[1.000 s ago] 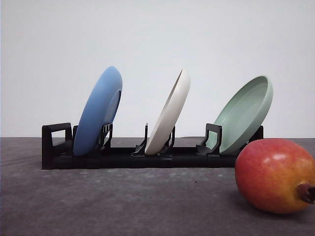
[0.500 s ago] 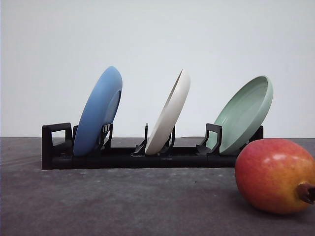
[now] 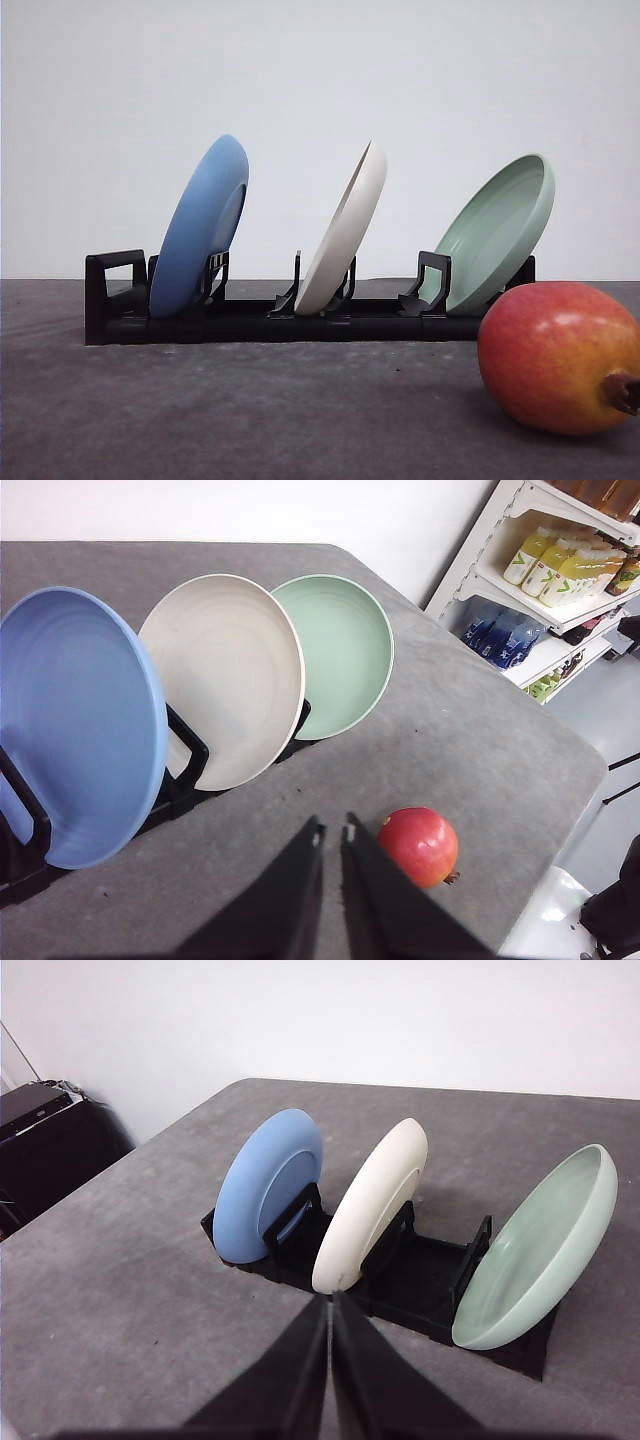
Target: Place pomegranate in white plate
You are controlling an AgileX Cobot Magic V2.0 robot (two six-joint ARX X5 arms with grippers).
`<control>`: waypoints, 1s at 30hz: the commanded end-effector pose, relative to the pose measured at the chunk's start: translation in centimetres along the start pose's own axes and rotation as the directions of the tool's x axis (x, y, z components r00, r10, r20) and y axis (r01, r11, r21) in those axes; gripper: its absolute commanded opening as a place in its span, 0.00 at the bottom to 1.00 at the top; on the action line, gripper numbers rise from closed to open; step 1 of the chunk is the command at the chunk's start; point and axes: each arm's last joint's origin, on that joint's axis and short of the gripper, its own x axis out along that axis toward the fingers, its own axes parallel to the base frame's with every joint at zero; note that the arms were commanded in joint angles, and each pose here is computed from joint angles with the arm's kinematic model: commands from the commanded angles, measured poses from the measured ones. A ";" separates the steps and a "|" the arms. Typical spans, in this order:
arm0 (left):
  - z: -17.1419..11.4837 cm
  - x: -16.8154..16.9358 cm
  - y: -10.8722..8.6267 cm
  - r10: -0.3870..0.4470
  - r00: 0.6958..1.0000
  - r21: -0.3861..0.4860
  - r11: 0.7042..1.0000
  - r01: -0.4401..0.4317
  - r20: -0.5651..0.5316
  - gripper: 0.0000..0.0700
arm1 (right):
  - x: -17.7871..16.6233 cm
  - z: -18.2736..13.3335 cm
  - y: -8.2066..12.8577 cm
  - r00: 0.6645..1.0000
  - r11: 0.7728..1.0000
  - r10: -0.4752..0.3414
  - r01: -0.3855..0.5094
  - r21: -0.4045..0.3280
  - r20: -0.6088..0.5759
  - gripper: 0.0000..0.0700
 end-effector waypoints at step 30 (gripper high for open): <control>3.4 13.7 2.0 0.040 0.954 -0.003 0.999 -0.043 -0.297 0.90 | -0.2 0.4 0.2 1.000 1.000 -0.004 0.004 -0.004 0.006 0.84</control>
